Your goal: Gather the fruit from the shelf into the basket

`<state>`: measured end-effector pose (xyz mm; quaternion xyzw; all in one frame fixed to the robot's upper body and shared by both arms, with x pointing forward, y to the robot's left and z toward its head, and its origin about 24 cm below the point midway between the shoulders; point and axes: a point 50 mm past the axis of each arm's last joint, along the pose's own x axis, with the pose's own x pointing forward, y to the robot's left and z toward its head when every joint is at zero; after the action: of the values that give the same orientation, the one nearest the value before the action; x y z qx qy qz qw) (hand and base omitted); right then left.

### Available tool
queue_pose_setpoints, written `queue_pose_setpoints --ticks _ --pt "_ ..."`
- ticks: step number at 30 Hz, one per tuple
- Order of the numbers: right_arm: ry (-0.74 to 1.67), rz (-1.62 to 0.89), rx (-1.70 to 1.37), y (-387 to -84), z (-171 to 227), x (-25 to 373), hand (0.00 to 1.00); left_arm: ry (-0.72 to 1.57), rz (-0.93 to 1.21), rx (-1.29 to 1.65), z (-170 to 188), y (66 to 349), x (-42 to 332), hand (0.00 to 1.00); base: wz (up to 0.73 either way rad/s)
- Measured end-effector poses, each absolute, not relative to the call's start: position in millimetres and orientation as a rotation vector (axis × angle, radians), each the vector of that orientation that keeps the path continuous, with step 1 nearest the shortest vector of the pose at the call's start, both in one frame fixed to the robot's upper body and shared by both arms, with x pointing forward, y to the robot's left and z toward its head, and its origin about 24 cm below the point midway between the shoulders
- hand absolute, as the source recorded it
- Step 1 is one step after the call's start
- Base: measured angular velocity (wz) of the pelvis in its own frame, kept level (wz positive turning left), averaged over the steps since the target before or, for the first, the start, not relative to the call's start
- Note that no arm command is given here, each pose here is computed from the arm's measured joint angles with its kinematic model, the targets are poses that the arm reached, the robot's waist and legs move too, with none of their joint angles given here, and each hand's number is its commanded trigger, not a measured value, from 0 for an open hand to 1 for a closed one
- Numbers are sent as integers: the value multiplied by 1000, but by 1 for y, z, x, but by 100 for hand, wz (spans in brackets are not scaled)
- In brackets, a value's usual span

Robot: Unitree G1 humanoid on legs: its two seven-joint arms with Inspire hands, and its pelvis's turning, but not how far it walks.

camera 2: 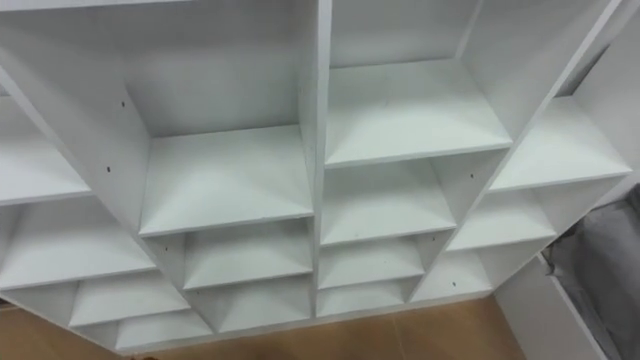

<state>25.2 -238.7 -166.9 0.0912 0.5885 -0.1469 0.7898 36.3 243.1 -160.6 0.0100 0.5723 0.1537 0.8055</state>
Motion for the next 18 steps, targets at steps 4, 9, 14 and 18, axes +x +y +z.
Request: queue_pose_setpoints --ticks 4,9,14,18 --pt "1282 -328 207 -239 -167 23 0 1236 328 24 -161 243 34 100 0" --pt "1283 -317 199 -238 -167 25 0 1245 333 19 -161 243 30 100 10" --pt "1292 -249 127 -237 -168 34 0 1257 334 15 -163 240 26 100 8" --pt "1293 -214 84 -235 -168 40 0 1265 324 30 -163 239 25 100 10"
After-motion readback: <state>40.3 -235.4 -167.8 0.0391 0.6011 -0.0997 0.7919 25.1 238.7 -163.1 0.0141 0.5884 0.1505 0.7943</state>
